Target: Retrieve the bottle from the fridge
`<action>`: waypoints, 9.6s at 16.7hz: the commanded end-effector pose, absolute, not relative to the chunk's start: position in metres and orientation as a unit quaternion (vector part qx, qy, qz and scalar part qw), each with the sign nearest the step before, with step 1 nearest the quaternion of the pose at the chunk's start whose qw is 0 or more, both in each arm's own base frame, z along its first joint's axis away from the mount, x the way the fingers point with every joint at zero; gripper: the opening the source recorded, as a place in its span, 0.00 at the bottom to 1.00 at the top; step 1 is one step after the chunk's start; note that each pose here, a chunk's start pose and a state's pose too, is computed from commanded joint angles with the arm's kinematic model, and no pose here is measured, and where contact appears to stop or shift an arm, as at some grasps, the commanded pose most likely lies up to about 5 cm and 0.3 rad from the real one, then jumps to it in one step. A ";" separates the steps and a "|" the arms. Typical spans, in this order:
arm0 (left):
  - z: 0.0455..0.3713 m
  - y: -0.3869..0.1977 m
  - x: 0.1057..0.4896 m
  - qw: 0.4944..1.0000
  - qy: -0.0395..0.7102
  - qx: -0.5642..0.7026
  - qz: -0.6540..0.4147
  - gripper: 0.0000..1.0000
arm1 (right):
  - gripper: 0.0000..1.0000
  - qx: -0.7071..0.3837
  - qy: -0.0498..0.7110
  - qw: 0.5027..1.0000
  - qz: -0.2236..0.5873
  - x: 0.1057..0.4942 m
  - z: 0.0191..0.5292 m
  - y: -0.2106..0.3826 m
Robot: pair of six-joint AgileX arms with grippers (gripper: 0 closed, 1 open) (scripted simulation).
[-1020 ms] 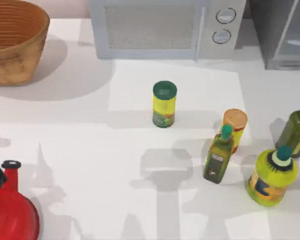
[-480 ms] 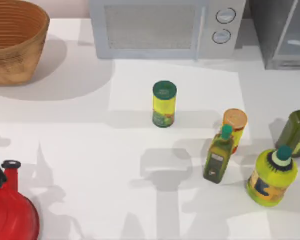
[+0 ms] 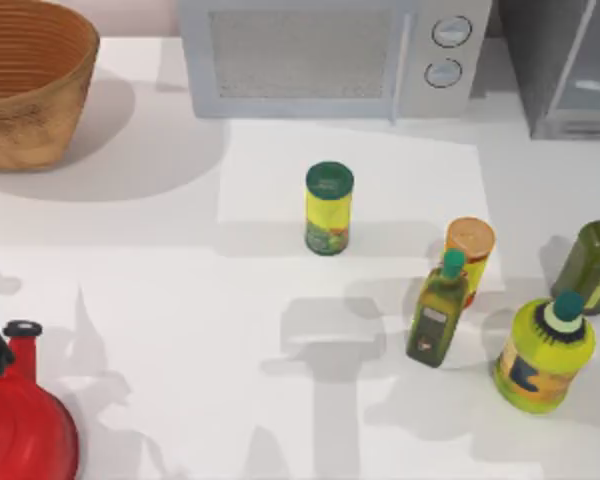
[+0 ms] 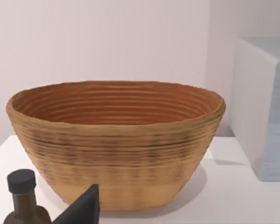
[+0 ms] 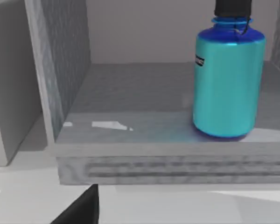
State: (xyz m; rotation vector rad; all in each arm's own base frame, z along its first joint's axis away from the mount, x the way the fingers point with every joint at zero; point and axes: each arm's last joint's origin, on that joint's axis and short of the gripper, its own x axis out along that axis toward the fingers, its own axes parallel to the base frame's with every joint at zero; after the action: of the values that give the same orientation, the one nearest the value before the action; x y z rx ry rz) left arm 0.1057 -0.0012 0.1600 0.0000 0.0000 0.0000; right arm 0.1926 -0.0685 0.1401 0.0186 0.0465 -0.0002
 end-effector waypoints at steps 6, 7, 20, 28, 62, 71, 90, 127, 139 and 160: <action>0.160 -0.001 0.106 1.000 0.000 0.000 0.000 1.00 | 1.00 0.003 0.005 1.000 0.000 0.203 0.115 -0.097; 0.160 -0.001 0.106 1.000 0.000 0.000 0.000 1.00 | 1.00 0.002 0.003 1.000 0.000 0.204 0.113 -0.099; 0.160 -0.001 0.106 1.000 0.000 0.000 0.000 1.00 | 1.00 -0.004 0.000 1.000 -0.002 0.246 0.107 -0.113; 0.160 -0.001 0.106 1.000 0.000 0.000 0.000 1.00 | 1.00 -0.007 -0.004 1.000 -0.005 0.368 0.104 -0.121; 0.160 -0.001 0.106 1.000 0.000 0.000 0.000 1.00 | 0.00 -0.006 -0.002 1.000 -0.005 0.440 0.104 -0.119; 0.160 -0.001 0.106 1.000 0.000 0.000 0.000 1.00 | 0.00 -0.006 -0.002 1.000 -0.006 0.439 0.105 -0.119; 0.160 -0.001 0.106 1.000 0.000 0.000 0.000 1.00 | 0.00 -0.004 0.001 1.000 -0.004 0.392 0.153 -0.121; 0.160 -0.001 0.106 1.000 0.000 0.000 0.000 1.00 | 0.00 0.000 -0.005 1.000 0.000 0.107 0.167 -0.002; 0.160 -0.001 0.106 1.000 0.000 0.000 0.000 1.00 | 0.00 0.004 0.004 1.000 -0.003 0.110 0.171 0.004; 0.160 -0.001 0.106 1.000 0.000 0.000 0.000 1.00 | 0.00 0.016 0.004 1.000 -0.004 0.128 0.170 0.314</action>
State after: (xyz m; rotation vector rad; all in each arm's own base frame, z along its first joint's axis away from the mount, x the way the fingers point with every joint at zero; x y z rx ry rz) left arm 0.1057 -0.0012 0.1600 0.0000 0.0000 0.0000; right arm 0.1278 0.3141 0.1695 0.0325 0.0087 -0.0087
